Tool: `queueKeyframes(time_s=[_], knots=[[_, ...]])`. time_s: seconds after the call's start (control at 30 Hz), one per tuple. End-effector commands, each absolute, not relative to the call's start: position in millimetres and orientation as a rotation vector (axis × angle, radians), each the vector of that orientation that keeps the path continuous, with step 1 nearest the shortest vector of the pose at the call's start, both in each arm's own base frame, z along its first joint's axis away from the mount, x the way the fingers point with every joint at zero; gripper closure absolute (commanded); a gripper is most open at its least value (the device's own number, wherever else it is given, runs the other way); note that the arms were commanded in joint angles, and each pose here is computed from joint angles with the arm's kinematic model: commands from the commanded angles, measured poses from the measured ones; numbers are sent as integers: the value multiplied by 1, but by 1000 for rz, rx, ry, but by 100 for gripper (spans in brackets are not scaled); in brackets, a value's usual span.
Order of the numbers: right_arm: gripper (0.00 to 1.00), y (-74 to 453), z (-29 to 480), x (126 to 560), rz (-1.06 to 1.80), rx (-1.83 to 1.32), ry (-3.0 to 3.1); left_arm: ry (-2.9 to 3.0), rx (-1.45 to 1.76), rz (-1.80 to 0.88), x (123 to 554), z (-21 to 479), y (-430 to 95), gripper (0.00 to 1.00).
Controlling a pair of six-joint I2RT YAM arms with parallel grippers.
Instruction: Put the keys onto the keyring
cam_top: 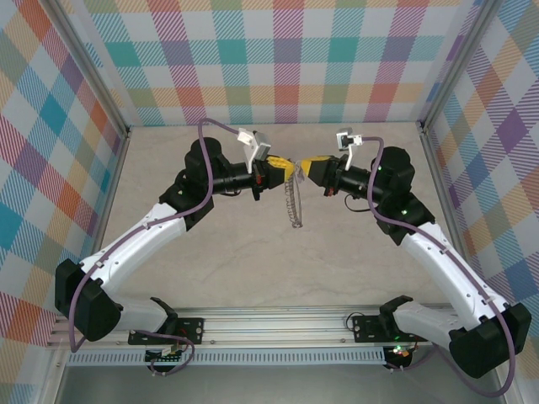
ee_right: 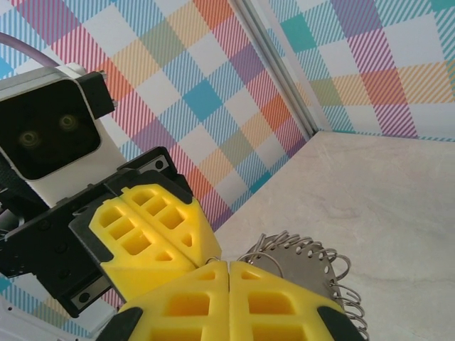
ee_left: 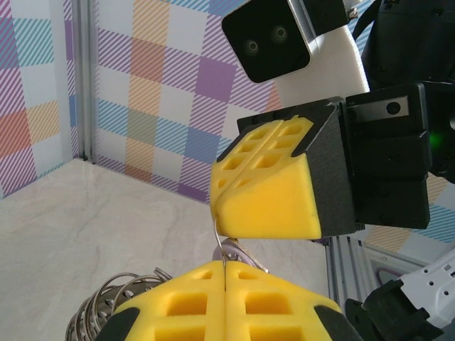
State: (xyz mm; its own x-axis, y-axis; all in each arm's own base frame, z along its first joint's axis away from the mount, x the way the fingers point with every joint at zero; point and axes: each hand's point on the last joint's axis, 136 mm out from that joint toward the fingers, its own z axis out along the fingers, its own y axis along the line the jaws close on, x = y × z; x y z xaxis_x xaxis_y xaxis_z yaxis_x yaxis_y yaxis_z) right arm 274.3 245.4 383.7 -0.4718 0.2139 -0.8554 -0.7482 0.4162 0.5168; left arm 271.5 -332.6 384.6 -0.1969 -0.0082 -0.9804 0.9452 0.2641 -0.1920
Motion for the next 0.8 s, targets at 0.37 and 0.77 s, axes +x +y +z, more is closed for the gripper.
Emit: queueKeyframes(time_s=[0.37, 0.77], knots=[[100, 242, 373, 283, 1166, -448, 1708, 1321, 936, -1152, 252, 429, -332, 100], [100, 245, 377, 274, 1225, -469, 1678, 1325, 931, -1146, 253, 427, -332, 100]])
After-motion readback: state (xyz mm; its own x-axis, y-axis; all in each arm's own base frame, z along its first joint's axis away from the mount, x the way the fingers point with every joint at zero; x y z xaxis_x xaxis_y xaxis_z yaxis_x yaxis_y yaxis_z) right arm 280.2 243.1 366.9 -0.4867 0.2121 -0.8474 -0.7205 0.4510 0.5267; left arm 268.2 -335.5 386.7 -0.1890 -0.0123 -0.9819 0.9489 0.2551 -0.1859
